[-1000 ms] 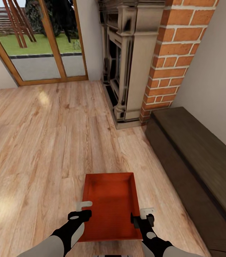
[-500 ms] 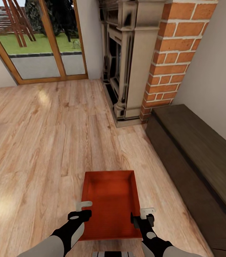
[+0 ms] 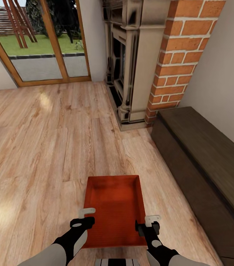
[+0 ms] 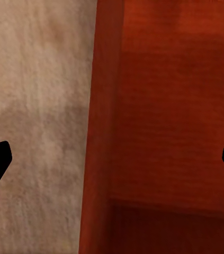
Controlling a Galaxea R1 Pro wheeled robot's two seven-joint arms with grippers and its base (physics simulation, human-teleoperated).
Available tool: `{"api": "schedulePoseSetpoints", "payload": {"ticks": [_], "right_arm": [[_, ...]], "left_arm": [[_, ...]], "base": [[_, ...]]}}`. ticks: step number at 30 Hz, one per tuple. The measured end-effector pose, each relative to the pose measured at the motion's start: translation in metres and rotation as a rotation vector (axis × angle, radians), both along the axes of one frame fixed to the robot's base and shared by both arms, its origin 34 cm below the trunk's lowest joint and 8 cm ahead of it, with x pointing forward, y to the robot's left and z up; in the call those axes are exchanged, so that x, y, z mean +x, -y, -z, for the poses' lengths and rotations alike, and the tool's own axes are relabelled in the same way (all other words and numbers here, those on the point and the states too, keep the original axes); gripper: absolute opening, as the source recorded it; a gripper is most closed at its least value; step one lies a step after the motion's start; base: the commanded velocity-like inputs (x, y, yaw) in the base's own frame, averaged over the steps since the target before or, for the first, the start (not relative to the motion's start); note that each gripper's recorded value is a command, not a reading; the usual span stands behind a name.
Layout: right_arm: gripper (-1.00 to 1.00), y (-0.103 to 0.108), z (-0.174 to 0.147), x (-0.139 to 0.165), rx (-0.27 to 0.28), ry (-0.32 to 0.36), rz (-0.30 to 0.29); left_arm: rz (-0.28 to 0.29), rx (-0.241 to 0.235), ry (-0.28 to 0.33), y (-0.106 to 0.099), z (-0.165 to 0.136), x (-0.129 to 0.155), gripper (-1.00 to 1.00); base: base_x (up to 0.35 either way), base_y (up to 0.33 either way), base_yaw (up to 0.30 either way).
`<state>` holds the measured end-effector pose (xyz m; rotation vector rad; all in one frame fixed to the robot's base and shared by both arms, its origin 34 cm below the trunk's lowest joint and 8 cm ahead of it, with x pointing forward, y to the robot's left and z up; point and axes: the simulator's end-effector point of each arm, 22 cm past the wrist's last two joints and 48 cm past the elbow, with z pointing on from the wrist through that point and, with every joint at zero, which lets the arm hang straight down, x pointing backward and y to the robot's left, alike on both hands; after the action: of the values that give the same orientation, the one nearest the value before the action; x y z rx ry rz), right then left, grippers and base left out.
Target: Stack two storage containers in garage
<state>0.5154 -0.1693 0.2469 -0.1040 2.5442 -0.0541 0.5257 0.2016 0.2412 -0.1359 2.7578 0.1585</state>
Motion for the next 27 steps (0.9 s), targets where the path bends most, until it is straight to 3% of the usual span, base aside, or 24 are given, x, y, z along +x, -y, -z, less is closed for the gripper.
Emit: {"api": "schedulePoseSetpoints", "payload": {"ticks": [20,27], "right_arm": [[1.00,0.0004,-0.0002,0.0003,0.000,0.002,-0.001],[1.00,0.0051,0.0000,0.0011,-0.008,0.006,-0.007]], "left_arm": [[0.004,0.004,-0.010,-0.0016,0.0015,-0.0033,1.00],[0.053,0.030,-0.013,-0.0097,0.0031,-0.0053,1.00]], "base": [[0.000,0.000,0.000],[0.000,0.000,0.000]]}}
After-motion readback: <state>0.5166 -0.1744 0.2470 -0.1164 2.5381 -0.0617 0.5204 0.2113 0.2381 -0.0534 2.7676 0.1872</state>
